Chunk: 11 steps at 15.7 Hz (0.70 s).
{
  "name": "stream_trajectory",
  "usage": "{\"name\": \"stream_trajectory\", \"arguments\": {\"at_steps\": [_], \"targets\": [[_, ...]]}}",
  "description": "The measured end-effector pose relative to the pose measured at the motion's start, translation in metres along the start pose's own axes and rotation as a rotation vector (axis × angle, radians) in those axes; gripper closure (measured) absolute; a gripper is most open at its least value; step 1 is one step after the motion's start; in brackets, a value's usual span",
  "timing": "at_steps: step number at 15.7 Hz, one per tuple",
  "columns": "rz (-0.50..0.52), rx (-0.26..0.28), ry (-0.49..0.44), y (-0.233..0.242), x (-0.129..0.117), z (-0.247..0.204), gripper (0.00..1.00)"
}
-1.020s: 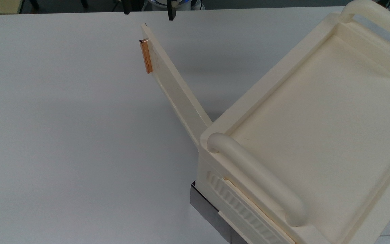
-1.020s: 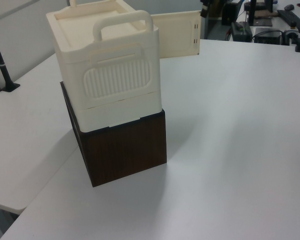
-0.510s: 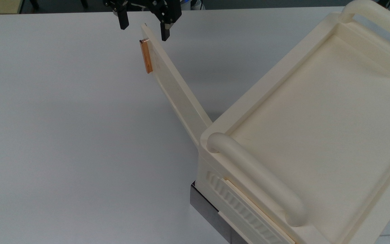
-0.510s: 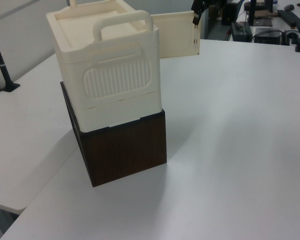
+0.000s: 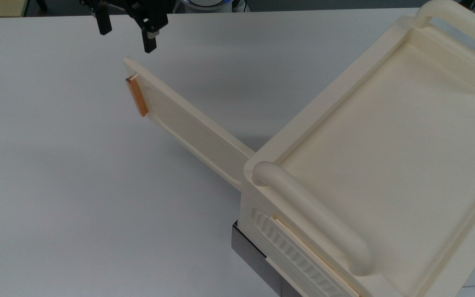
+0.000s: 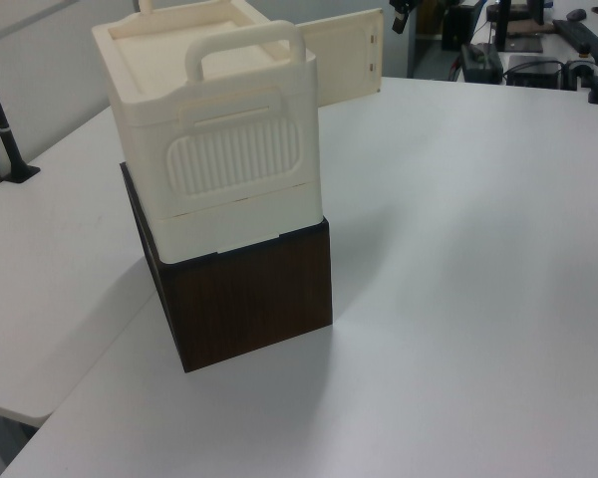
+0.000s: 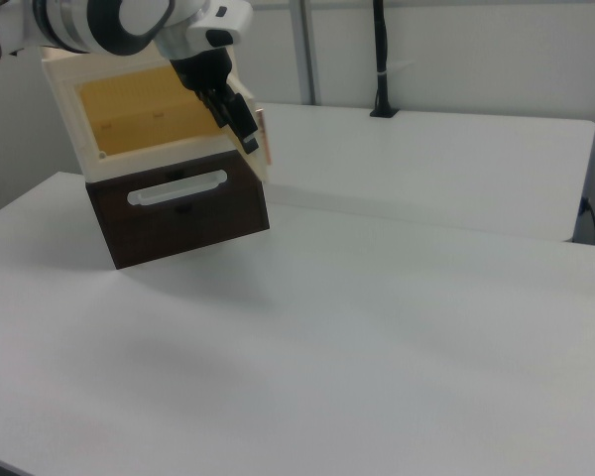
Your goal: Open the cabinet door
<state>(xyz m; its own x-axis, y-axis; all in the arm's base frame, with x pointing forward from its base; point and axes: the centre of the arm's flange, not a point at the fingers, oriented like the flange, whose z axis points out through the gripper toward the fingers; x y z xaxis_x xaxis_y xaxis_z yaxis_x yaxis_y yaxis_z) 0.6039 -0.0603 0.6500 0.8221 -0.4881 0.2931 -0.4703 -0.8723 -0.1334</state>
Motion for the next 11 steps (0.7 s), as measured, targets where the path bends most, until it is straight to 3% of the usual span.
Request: {"name": "stream_trajectory", "arguments": {"at_steps": [5,11], "targets": [[-0.071,-0.003,-0.003,0.003,-0.001,-0.007,0.0],[-0.273,-0.04,-0.142,0.009,-0.029,-0.024,0.0]]}}
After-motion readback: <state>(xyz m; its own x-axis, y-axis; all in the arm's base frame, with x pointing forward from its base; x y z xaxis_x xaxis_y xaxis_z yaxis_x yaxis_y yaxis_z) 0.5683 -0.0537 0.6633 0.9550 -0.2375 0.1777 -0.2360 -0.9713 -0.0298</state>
